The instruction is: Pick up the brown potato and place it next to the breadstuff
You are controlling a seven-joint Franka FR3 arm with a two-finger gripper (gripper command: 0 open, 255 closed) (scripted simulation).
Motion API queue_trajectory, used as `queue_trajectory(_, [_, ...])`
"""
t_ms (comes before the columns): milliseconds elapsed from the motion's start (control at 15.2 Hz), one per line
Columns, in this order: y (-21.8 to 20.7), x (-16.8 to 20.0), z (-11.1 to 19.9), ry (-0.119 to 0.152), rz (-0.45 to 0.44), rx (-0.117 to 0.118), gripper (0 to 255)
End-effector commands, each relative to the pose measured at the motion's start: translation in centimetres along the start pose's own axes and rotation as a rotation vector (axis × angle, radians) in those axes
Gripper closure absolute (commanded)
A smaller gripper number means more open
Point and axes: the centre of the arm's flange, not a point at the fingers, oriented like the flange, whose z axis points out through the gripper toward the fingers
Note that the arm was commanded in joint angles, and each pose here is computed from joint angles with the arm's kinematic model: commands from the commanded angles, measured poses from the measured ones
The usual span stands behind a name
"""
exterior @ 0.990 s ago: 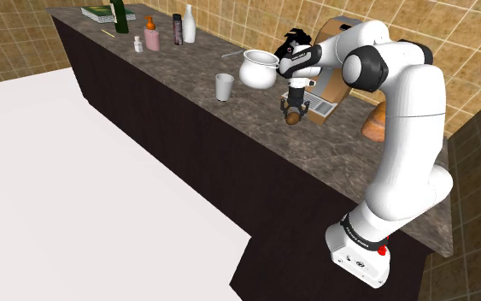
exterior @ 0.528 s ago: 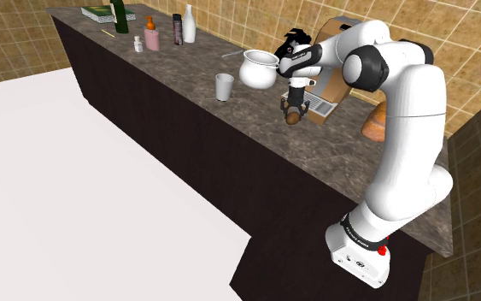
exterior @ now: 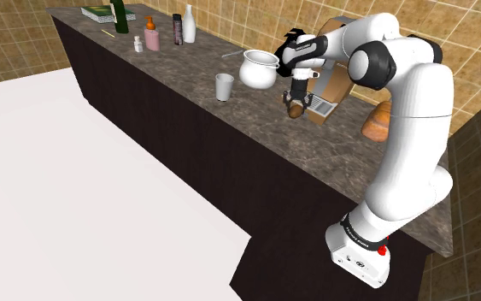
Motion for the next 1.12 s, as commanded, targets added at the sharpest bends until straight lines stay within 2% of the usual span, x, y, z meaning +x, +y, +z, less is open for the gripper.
queue_trajectory(0, [0.1, -0.1, -0.9, 0.0, 0.0, 0.0, 255])
queue_trajectory(1056, [2.2, -1.8, -8.9, 0.0, 0.0, 0.0, 255])
